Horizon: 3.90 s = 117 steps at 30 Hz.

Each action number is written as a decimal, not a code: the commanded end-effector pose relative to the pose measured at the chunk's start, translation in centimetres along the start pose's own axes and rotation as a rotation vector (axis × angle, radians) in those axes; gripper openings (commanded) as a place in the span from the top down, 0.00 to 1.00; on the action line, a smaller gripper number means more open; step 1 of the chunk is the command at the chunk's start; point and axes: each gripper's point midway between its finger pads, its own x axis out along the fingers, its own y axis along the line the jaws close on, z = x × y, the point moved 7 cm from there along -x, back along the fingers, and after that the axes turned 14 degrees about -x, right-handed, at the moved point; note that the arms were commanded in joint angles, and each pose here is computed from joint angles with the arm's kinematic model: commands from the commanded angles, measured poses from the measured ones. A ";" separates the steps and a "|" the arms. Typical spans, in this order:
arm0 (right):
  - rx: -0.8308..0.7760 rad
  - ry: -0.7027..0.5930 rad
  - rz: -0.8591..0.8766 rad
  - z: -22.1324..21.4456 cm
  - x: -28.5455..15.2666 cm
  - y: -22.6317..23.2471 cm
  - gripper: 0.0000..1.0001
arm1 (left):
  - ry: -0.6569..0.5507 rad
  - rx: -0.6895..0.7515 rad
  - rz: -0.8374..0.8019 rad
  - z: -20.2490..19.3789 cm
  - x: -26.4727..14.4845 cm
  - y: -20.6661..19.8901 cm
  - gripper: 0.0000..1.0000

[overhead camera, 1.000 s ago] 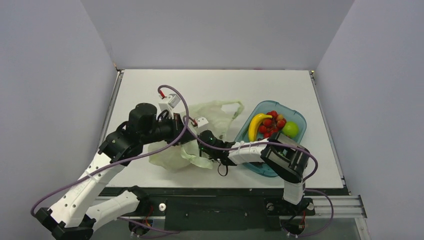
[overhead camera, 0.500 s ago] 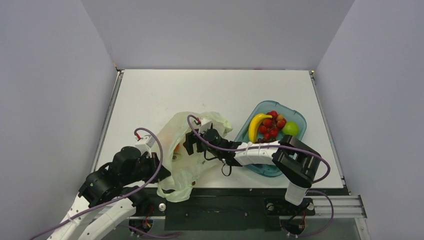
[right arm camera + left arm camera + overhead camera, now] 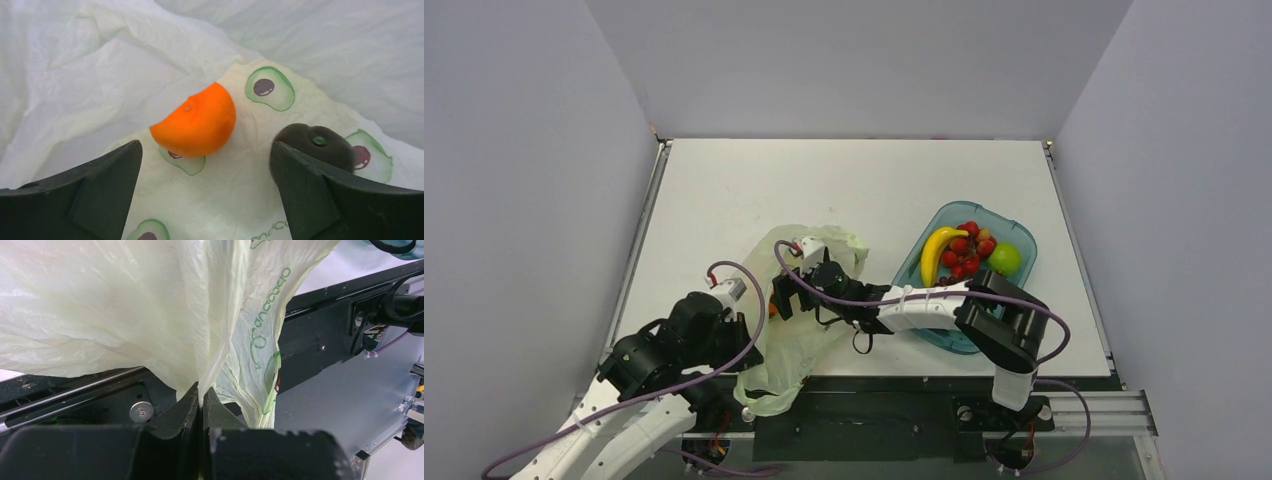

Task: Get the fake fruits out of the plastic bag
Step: Take out the fake fruit from the plastic bag, then place the fake fruit in the bin.

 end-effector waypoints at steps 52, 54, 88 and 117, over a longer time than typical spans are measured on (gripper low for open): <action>-0.154 -0.094 -0.061 0.4 10.3 4.4 0.30 | 0.014 0.010 -0.086 0.2 1.4 -1.0 1.00; -0.161 -0.098 -0.048 1.0 9.6 4.5 0.45 | 0.009 0.010 -0.084 0.2 1.4 -0.9 1.00; -0.061 -0.197 0.014 6.8 -13.0 -2.0 1.00 | -0.214 0.026 -0.054 3.3 -0.2 -2.0 1.00; 0.597 0.123 -1.058 -7.4 -28.0 -21.2 1.00 | -0.268 0.169 -0.108 5.3 0.3 -3.9 1.00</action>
